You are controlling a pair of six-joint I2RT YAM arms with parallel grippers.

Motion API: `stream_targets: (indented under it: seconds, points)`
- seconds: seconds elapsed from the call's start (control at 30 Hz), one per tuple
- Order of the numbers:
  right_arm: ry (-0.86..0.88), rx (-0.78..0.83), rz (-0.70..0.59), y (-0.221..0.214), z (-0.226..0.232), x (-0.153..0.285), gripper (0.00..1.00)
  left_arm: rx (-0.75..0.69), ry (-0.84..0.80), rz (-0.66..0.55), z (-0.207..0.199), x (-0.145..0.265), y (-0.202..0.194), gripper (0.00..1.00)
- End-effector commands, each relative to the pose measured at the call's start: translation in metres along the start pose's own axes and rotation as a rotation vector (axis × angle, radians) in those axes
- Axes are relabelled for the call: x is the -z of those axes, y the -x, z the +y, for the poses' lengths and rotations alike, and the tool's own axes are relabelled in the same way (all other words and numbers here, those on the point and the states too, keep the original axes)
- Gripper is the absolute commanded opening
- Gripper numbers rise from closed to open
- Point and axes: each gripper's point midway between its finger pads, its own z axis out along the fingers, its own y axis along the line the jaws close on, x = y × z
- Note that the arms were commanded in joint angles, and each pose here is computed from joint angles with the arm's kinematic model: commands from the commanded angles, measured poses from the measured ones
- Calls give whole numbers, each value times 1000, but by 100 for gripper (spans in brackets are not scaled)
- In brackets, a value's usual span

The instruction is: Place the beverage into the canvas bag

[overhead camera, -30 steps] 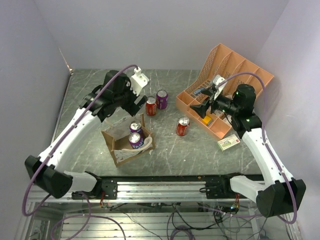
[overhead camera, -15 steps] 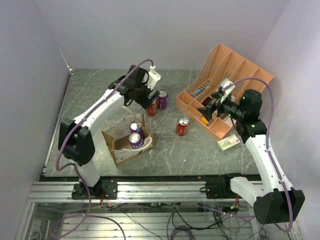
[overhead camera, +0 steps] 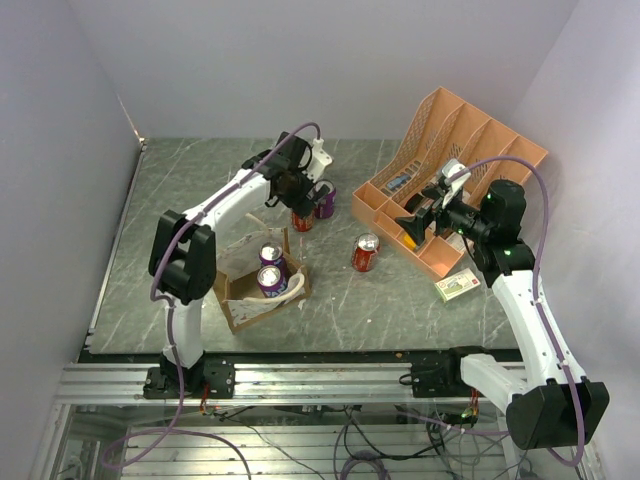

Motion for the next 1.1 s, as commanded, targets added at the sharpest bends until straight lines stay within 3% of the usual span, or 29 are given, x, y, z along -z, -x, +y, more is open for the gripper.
stream_targets:
  seconds: [0.0,0.23,0.73,0.87,1.07]
  points:
    - [10,11,-4,-2,3,3,100,7,-53,-41,-4,-6,16,99]
    - [20,15,-8,-1,5,3,100,24,-90,-26,-10,-19,13,100]
    - [44,17,-17,0,10,3,100,19,-54,3,-3,-29,6,90]
    - [44,20,-20,1,10,4,100,7,-60,10,-3,-29,5,79]
    - [45,23,-20,1,11,5,100,-27,-76,-15,-4,-18,14,53]
